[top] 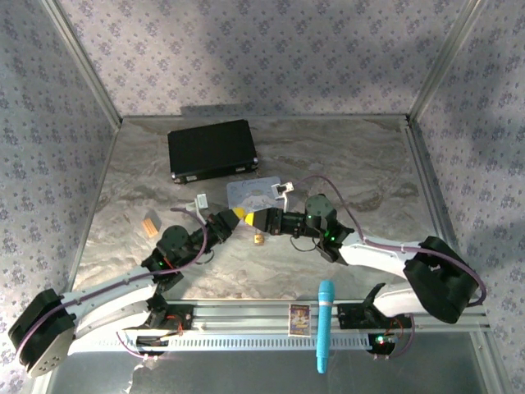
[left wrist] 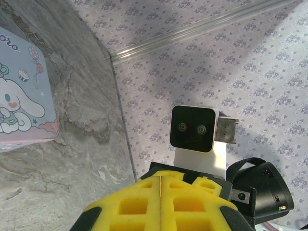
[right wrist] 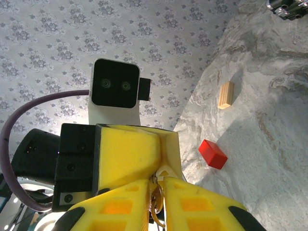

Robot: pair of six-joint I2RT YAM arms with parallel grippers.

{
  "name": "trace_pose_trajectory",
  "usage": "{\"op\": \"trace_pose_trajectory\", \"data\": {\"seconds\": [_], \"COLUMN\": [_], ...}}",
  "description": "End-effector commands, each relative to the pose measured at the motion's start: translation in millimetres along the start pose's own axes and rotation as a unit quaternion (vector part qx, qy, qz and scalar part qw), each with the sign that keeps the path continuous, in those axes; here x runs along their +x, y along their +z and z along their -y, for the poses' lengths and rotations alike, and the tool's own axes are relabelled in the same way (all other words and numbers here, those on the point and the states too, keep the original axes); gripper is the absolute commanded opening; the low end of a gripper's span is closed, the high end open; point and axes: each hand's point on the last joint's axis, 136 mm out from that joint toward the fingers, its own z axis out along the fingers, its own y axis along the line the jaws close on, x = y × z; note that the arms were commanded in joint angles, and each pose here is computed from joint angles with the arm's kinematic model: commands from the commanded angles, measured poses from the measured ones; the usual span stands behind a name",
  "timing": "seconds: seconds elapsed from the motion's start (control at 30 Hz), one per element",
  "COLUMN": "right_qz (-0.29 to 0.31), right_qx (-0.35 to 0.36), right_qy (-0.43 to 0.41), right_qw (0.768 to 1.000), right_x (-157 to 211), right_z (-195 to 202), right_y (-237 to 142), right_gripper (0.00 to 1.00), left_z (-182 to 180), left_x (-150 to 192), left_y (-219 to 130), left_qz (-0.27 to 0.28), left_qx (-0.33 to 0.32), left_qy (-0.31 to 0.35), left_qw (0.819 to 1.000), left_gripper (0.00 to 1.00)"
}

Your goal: Unlock a padlock with a key

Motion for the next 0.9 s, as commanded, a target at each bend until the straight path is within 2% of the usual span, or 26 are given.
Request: {"op": "trace_pose_trajectory", "data": {"seconds": [0.0, 0.27, 0.43, 0.63, 0.67, 0.7, 0.83, 0.87], "right_qz": [0.011, 0.017, 0.025, 0.031, 0.029, 0.027, 0.022, 0.022], "right_qx": [-0.032, -0.039, -0.035, -0.025, -0.022, -0.018, 0.006, 0.016], "right_qy": [-0.015, -0.002, 0.003, 0.009, 0.010, 0.010, 0.016, 0.019], "right_qw": [0.999, 0.999, 0.999, 0.999, 0.999, 0.999, 1.000, 0.999], "right_x": [-9.5, -7.6, -7.4, -7.8, -6.5, -5.7, -0.7, 1.0], "right_z": [-20.6, -16.6, -12.2, -5.5, -3.8, -2.5, 8.4, 13.3], "right_y": [7.6, 8.9, 5.9, 0.7, 0.3, -0.1, -5.2, -7.9], "right_gripper": [0.16, 0.10, 0.00, 0.00, 0.00, 0.00, 0.00, 0.00], "left_z": [3.1, 4.1, -2.2, -20.9, -23.8, -26.8, -31.9, -35.3], "left_x": [-4.4, -6.4, -7.6, -9.0, -8.8, -9.2, -14.9, -15.8], "left_y": [-3.1, -3.0, -4.4, -7.2, -7.6, -7.8, -9.7, -10.3], "left_qz": [0.012, 0.017, 0.022, 0.030, 0.030, 0.032, 0.044, 0.043], "left_qx": [0.009, 0.009, -0.004, -0.045, -0.052, -0.059, -0.079, -0.097], "left_qy": [-0.005, -0.003, -0.003, -0.008, -0.008, -0.009, 0.002, 0.008], "left_qw": [1.000, 1.000, 1.000, 0.999, 0.998, 0.998, 0.996, 0.994], "left_gripper": [0.00, 0.00, 0.00, 0.02, 0.09, 0.21, 0.84, 0.92]}}
